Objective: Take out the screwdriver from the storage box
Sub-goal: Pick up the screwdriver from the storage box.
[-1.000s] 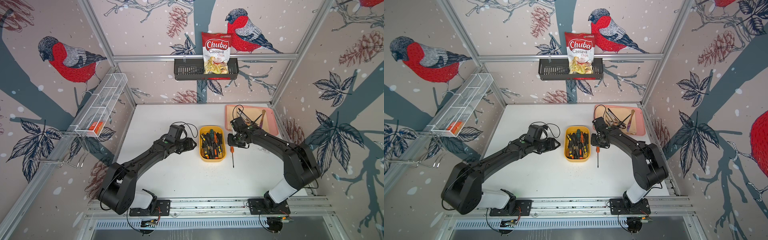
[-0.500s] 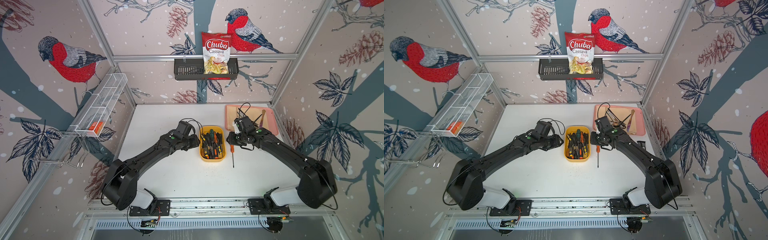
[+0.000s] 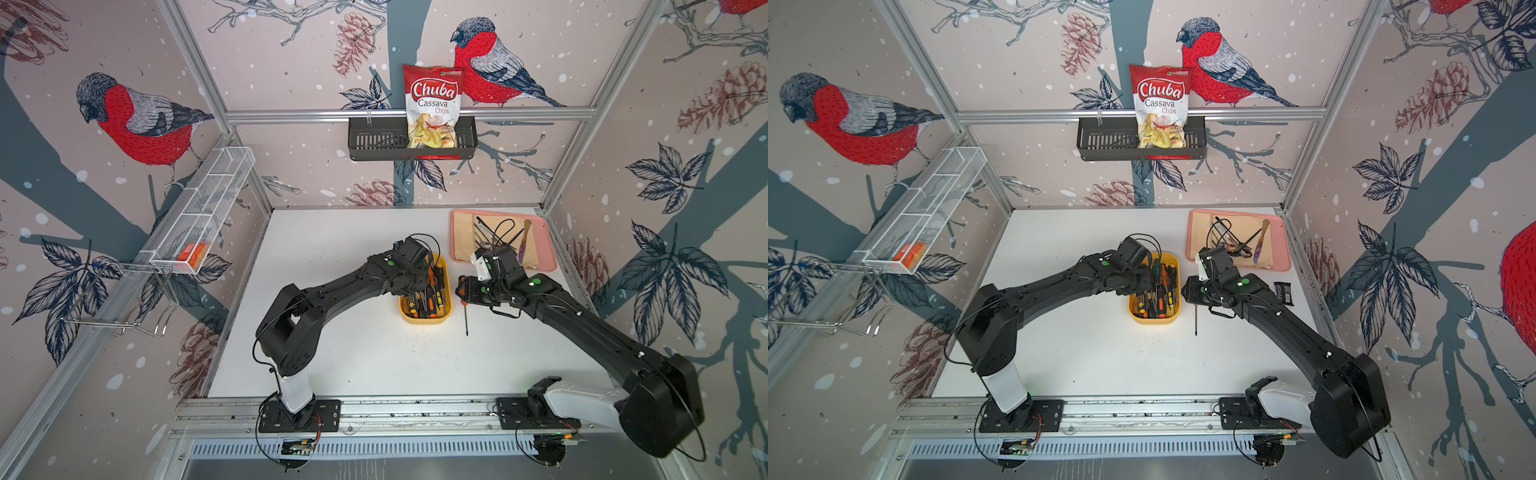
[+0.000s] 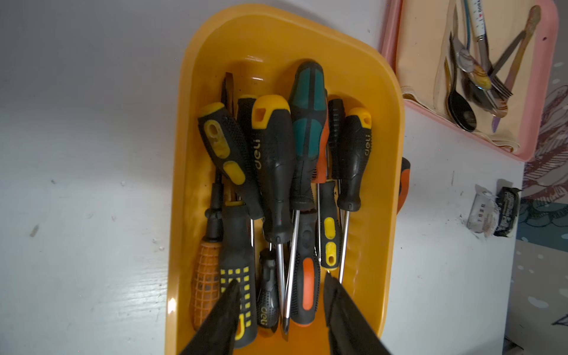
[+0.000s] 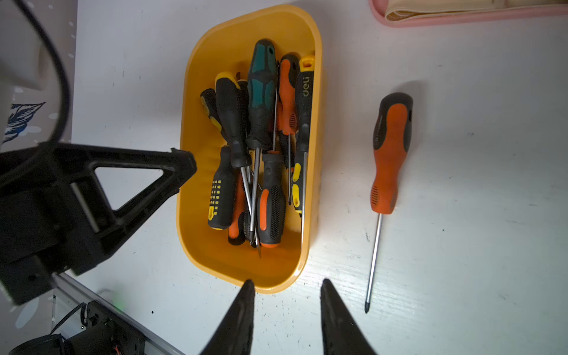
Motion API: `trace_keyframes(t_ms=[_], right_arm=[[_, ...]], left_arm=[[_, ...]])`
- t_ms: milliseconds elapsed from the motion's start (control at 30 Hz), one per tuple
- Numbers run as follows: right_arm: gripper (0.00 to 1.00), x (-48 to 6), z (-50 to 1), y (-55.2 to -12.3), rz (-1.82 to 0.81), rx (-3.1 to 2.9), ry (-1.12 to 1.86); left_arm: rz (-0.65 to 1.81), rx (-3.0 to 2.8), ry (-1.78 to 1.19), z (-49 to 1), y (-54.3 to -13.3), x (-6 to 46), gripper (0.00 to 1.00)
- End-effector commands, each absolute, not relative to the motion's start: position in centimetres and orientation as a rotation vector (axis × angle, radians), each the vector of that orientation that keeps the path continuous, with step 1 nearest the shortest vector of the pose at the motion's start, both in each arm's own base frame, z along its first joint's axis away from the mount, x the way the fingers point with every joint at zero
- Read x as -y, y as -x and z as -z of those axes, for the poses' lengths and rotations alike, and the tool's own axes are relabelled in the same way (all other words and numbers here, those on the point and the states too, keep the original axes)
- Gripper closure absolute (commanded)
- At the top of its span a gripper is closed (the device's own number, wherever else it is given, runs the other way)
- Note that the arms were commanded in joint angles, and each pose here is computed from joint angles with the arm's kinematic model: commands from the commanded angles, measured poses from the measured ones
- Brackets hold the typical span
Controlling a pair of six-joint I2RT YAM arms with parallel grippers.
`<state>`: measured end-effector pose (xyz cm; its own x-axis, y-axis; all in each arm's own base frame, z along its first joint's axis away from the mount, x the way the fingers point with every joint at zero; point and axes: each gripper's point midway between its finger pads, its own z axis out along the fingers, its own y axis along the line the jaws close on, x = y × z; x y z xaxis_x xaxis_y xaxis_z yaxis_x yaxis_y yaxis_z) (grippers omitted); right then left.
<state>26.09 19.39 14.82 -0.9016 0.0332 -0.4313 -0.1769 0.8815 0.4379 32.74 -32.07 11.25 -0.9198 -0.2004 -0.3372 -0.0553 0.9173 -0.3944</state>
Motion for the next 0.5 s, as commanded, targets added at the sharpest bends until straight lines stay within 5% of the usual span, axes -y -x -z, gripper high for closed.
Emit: trace_keyframes(t_ms=[0, 467], right_arm=[[0.63, -19.8, -15.3, -26.4, -0.686, -2.575, 0.148], [0.63, -19.2, -14.6, -27.2, -0.688, -2.589, 0.100]], left_arm=[[0.438, -2.713, 0.210, -10.5, -33.4, 31.8, 0.53], [0.305, -2.758, 0.187, -7.4, -35.8, 32.7, 0.62]])
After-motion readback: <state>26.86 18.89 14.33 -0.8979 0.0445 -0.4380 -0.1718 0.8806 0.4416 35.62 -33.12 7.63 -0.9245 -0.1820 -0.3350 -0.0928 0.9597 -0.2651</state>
